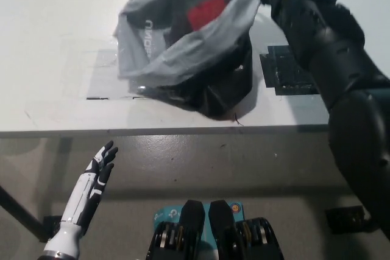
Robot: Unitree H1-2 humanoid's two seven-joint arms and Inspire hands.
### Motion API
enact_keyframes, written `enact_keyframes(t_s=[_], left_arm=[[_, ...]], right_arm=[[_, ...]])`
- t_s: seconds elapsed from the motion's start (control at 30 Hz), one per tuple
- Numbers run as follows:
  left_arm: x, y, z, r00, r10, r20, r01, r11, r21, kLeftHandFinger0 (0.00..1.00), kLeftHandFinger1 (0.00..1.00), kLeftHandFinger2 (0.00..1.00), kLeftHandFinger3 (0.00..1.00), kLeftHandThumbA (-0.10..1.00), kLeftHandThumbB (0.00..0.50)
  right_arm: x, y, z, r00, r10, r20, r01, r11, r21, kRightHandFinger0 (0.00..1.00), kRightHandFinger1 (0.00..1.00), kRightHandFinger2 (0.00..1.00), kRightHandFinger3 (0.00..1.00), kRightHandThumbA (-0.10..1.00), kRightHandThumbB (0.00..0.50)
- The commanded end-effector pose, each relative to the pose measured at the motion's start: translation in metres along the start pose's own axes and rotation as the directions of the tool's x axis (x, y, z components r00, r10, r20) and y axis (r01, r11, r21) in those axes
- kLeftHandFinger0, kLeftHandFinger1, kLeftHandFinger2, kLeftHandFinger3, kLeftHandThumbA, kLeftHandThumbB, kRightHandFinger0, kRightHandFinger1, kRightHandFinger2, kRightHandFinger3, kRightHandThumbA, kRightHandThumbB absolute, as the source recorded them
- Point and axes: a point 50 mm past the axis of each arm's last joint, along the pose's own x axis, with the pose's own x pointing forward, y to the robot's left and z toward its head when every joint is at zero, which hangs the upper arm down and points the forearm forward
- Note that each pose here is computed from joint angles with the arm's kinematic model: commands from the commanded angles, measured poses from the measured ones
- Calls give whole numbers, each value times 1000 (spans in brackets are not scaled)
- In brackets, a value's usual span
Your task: Use the right hand to pick up a rubix's cube and place it into a plastic bag and lift the bag
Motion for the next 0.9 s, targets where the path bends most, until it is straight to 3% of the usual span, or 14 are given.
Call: enact_keyframes(t_s=[0.0,0.03,0.07,0.1,0.13,0.17,0.27,0.3,0.4,0.5,0.53,0.57,0.77,0.87], left_arm=[[5,6,13,999,-18,49,17,1000,26,1000,1000,1000,1000,1000,306],[5,6,13,999,-17,49,16,1000,24,1000,1000,1000,1000,1000,306],[6,7,13,999,-17,49,16,1000,21,1000,1000,1000,1000,1000,306],[6,7,13,999,-18,50,17,1000,21,1000,1000,1000,1000,1000,306],[6,7,13,998,-21,52,19,1000,22,1000,1000,1000,1000,1000,304],[6,6,12,998,-21,51,20,1000,23,1000,1000,1000,1000,1000,305],[4,5,10,999,-23,39,22,1000,19,1000,1000,1000,1000,1000,313],[3,4,10,999,-23,35,22,1000,17,1000,1000,1000,1000,1000,313],[2,3,9,999,-26,32,26,1000,14,1000,1000,1000,1000,1000,308],[1,3,9,999,-28,29,28,1000,8,1000,1000,1000,1000,1000,320],[1,3,9,999,-28,28,28,1000,7,1000,1000,1000,1000,1000,321],[1,3,9,999,-29,27,29,1000,3,1000,1000,1000,1000,1000,323],[0,3,11,999,-32,24,32,999,11,1000,1000,1000,1000,1000,321],[2,3,12,999,-28,28,28,1000,6,1000,1000,1000,1000,1000,321]], right_arm=[[0,-7,8,996,-2,91,42,900,-434,692,1000,1000,1000,500,131],[0,-9,6,996,15,86,31,858,-512,692,1000,1000,1000,500,131],[0,-17,6,998,31,60,22,698,-716,1000,1000,1000,1000,794,288],[0,-20,7,998,21,51,27,634,-773,1000,1000,1000,1000,794,288],[-1,-25,15,999,-12,53,52,520,-853,1000,1000,1000,1000,875,403],[-1,-27,21,997,-25,68,72,488,-870,1000,1000,1000,1000,855,421],[-4,-32,44,993,-46,109,118,407,-906,1000,1000,1000,1000,889,433],[-6,-34,52,992,-42,123,129,404,-905,1000,1000,1000,1000,877,467],[-9,-38,69,988,-46,148,154,410,-899,1000,1000,1000,1000,858,500],[-13,-39,90,983,-35,181,179,411,-894,1000,1000,1000,1000,838,500],[-14,-39,92,982,-35,185,183,407,-895,1000,1000,1000,1000,904,500],[-17,-37,101,978,-29,208,201,409,-890,1000,1000,1000,1000,824,500],[-29,-23,136,960,26,278,252,350,-902,1000,1000,1000,1000,860,500],[-41,-12,159,945,58,323,282,363,-888,1000,1000,1000,1000,835,500]])
